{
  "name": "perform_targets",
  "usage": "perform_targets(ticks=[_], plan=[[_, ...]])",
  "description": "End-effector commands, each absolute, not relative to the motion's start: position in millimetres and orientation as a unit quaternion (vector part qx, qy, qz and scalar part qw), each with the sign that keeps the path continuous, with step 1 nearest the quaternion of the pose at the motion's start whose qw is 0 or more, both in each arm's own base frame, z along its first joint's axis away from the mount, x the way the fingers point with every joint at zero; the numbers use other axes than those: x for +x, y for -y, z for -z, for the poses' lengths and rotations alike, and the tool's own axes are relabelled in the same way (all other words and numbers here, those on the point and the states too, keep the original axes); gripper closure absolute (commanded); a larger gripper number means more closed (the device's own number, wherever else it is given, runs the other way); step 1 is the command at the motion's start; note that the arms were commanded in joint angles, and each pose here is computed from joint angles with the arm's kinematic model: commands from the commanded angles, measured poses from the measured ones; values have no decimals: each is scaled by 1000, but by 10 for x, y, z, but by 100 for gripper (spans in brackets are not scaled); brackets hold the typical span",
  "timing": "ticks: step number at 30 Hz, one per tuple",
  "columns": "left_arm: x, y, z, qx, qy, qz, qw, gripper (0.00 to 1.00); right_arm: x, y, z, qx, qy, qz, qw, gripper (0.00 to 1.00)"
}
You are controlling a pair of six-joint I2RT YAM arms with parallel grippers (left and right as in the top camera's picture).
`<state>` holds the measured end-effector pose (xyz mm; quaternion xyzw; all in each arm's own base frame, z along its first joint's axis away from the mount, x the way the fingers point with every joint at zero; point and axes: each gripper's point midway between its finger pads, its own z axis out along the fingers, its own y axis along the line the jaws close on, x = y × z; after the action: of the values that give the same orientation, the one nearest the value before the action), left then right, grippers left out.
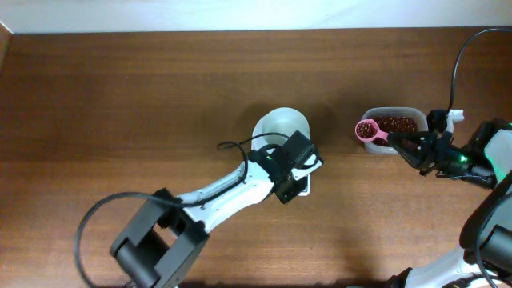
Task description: Scoop and weigh 50g on scale
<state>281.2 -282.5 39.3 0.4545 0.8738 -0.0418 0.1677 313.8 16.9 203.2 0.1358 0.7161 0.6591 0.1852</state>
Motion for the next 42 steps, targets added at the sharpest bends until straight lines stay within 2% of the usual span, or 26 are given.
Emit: perform_targets(ticks=[1,3,6,11,12,14,22,33,42], plan=[[2875,2950,-1097,454,-857,69,235,100,3116,-200,-2100,121,-719,-656,196,96],[2835,2905,-1320,451,-853,75,252,100,3116,-200,-2099,121,-719,-656,196,96],[2786,2854,-1553,448,-848,81,272,91,3116,-200,-2099,121,-719,-656,196,96],[2778,2847,-1592,448,-846,83,277,88,3117,-200,-2098,118,-720,-655,199,96],[2774,2846,-1589,448,-846,83,276,100,3118,-199,-2098,118,-719,-655,200,96],[2765,2836,-1564,449,-848,81,271,100,3119,-199,-2097,117,-720,-654,200,96],[2723,2792,-813,457,-869,54,185,100,3119,-199,-2097,117,-720,-655,200,96],[2777,2849,-105,461,-877,36,131,100,3117,-200,-2099,118,-719,-655,199,96],[2834,2765,16,447,-886,6,127,100,3117,-200,-2099,118,-719,-655,199,96]])
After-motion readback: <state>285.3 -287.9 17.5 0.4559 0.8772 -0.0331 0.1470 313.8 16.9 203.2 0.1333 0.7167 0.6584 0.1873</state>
